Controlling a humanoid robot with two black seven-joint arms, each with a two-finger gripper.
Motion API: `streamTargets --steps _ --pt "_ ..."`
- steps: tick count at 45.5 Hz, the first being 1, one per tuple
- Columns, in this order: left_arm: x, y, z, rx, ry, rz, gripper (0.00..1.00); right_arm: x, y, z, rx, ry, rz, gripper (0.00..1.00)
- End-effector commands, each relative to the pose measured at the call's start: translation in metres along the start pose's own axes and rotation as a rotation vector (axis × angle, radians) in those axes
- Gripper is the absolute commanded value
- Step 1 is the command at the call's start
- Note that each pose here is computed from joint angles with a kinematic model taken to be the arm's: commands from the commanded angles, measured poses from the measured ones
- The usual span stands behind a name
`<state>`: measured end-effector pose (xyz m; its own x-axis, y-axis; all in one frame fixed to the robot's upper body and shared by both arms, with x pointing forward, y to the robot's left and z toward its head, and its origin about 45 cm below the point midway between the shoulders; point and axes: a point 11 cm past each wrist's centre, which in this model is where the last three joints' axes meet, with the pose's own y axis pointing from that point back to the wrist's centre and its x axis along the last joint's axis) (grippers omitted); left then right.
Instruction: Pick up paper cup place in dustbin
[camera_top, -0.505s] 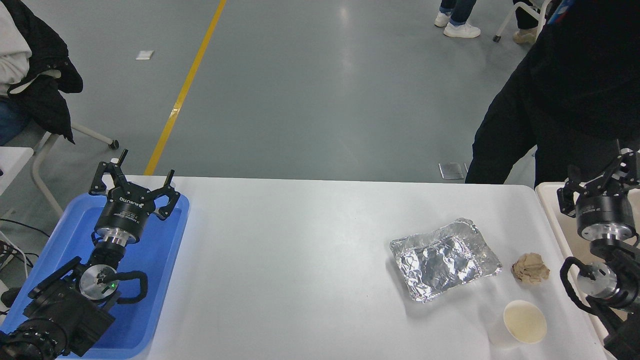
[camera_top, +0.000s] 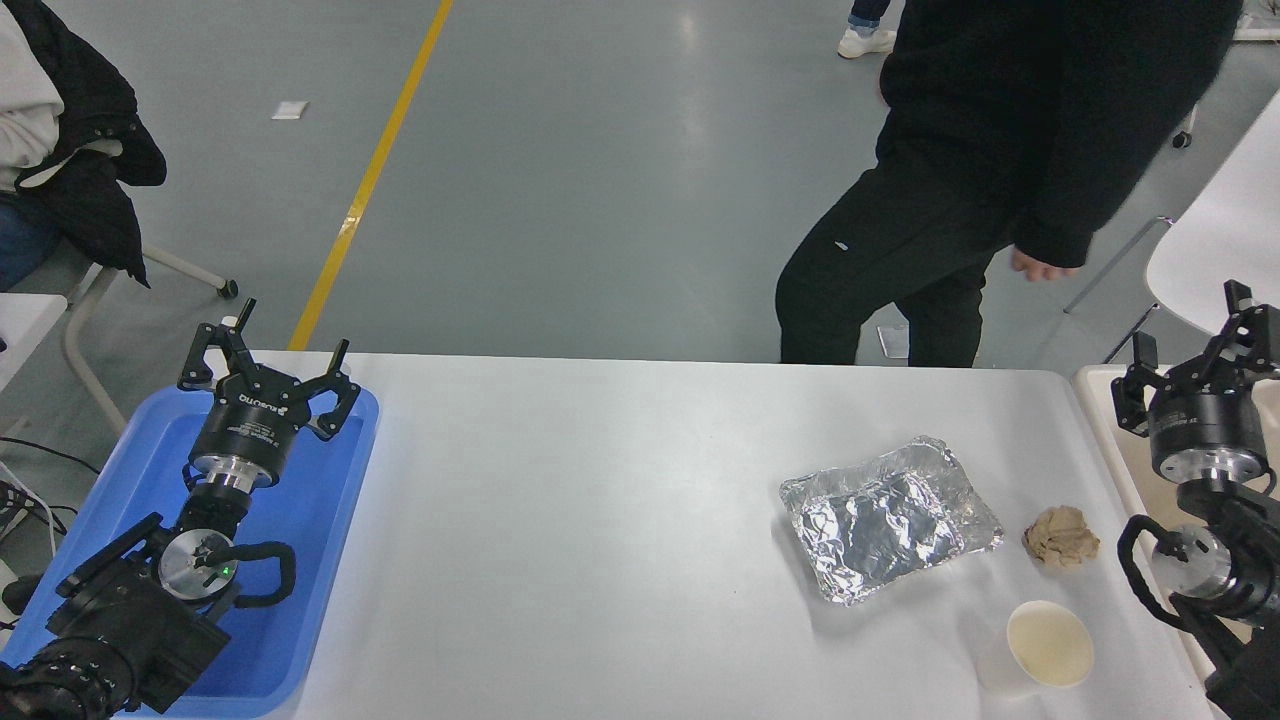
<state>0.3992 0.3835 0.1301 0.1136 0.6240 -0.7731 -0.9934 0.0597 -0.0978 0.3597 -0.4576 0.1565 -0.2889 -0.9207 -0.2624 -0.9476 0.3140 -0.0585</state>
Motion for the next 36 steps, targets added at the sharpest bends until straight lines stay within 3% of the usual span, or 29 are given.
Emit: streamTargets --steps 1,36 --pt "0.0 0.0 0.0 0.0 0.0 0.0 1.0 -0.008 -0.002 0.001 0.002 -0.013 -0.01 1.0" --pt "0.0 0.0 0.0 0.0 0.0 0.0 1.0 -0.033 -0.008 0.006 -0.014 -0.006 -0.079 1.0"
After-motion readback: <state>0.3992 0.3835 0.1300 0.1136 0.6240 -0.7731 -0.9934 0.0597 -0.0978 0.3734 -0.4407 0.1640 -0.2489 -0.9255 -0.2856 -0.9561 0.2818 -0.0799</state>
